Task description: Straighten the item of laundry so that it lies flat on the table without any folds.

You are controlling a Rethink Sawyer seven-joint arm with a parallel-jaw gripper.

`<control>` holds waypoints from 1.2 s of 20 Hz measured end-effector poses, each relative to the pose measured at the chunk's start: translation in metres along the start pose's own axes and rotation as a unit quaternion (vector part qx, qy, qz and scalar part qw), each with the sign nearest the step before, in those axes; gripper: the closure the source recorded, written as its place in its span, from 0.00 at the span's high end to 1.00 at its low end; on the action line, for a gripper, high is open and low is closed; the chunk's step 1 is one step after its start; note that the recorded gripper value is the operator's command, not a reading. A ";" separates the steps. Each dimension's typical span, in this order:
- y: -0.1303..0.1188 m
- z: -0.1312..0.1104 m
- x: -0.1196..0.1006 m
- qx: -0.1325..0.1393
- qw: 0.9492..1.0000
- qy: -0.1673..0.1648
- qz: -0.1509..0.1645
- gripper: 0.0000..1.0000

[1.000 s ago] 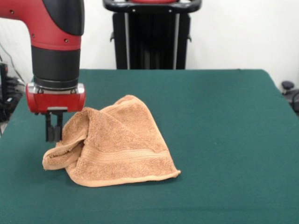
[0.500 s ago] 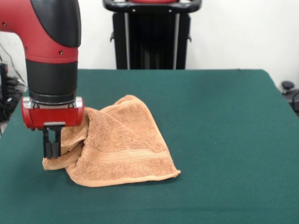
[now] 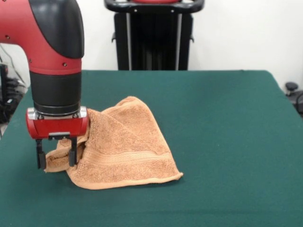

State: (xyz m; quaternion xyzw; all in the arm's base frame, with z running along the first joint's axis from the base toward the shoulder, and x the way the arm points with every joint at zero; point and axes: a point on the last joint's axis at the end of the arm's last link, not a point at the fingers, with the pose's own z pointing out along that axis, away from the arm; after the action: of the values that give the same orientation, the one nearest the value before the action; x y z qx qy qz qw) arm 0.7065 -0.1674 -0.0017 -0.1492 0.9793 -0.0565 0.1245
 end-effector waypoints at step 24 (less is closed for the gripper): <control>-0.007 -0.001 0.002 -0.006 1.000 0.029 0.004 1.00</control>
State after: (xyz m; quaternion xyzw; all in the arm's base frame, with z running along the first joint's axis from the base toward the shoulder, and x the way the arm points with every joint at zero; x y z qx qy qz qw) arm 0.7063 -0.1743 0.0002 -0.1444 0.9834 -0.0545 0.0955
